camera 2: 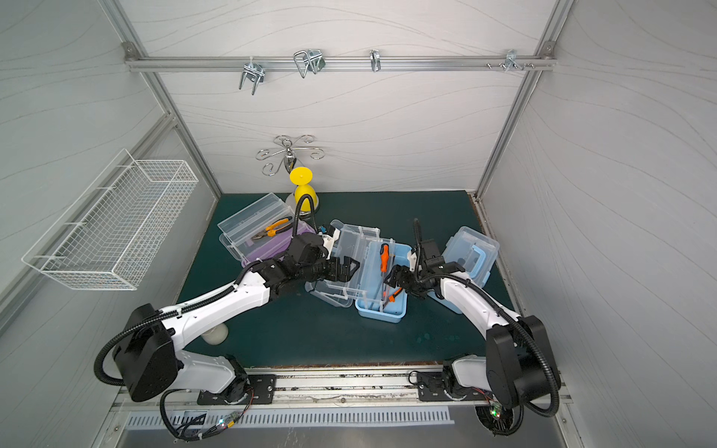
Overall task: Close toolboxes
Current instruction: Close the toolbox lid.
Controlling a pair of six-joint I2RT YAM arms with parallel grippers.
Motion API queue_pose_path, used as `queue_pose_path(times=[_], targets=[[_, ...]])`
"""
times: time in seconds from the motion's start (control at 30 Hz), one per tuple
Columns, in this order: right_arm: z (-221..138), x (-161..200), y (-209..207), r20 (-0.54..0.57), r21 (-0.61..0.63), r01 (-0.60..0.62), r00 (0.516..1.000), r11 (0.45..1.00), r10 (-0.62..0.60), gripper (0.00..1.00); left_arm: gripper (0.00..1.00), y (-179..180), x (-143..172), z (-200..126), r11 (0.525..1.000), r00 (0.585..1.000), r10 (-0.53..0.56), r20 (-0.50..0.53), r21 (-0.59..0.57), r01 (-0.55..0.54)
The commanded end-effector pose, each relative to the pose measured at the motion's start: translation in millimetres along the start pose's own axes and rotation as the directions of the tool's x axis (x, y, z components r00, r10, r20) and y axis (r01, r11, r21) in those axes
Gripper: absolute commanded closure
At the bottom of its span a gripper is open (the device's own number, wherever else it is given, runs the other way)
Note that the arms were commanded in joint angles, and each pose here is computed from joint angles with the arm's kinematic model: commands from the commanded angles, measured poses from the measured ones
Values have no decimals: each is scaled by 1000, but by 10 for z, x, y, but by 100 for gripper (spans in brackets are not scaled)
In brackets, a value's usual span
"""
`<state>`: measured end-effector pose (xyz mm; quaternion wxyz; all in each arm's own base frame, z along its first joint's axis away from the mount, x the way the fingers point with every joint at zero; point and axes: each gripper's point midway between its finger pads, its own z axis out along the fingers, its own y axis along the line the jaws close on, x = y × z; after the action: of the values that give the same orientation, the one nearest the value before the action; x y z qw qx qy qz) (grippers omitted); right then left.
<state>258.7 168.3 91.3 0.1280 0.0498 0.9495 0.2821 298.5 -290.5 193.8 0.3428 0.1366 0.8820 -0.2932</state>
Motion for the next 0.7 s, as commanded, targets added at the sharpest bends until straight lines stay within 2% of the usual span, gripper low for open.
queue_pose_path(times=[0.0,0.2,0.3,0.43,0.67], targets=[[50,38,9,-14,4,53,998,999,-53,18,1,-223,-323,-252,998,996,52,73,38,-54],[74,62,-32,-23,13,62,998,998,-62,21,1,-306,-493,-507,996,990,78,116,36,-83],[81,69,-41,-28,15,66,997,998,-65,24,1,-272,-566,-655,995,983,102,153,-1,-103],[83,78,-55,-30,19,78,997,997,-77,26,1,-66,-605,-783,991,977,119,177,-89,-105],[113,90,-32,-44,-4,106,993,994,-107,33,1,382,-473,-716,993,986,9,165,-121,11]])
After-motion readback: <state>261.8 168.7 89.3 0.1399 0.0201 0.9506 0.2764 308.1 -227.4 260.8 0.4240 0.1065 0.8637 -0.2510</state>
